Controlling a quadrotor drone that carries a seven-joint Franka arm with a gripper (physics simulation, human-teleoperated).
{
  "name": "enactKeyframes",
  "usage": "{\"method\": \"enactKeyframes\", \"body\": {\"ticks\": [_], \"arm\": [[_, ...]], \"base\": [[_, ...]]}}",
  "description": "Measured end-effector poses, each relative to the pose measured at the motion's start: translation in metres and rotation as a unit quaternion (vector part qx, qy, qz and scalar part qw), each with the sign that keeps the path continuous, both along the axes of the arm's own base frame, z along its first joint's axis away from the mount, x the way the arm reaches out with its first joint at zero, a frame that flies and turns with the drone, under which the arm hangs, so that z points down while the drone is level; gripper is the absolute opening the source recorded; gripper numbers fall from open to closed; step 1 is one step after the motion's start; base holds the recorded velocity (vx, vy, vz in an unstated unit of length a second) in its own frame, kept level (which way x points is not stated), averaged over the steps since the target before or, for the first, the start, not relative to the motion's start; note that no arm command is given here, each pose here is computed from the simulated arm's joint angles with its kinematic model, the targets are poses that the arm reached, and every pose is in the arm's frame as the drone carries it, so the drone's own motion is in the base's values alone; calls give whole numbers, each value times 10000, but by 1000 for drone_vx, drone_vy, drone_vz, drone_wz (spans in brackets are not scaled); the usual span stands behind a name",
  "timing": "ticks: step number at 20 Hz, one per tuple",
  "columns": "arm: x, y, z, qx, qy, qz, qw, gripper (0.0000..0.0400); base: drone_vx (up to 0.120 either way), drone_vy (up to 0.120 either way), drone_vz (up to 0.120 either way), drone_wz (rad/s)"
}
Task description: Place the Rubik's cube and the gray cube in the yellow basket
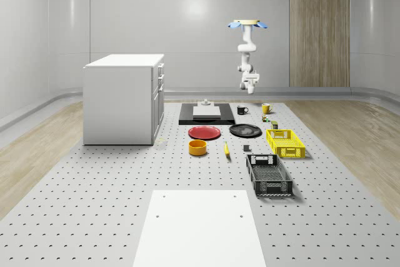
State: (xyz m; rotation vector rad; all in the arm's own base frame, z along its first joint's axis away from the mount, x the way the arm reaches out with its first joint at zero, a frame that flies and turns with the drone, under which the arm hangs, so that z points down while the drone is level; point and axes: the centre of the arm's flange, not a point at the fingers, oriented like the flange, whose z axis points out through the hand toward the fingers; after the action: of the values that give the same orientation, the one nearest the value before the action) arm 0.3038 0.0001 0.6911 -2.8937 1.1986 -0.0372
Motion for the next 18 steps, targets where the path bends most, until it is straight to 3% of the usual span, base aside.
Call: {"method": "enactKeyframes", "body": {"ticks": [8, 18], "arm": [[-6, 2, 2, -8, -30, 0, 10000, 400], [-13, 12, 3, -58, -68, -1, 10000, 400]], "base": [[120, 115, 0, 0], [120, 0, 0, 0]]}}
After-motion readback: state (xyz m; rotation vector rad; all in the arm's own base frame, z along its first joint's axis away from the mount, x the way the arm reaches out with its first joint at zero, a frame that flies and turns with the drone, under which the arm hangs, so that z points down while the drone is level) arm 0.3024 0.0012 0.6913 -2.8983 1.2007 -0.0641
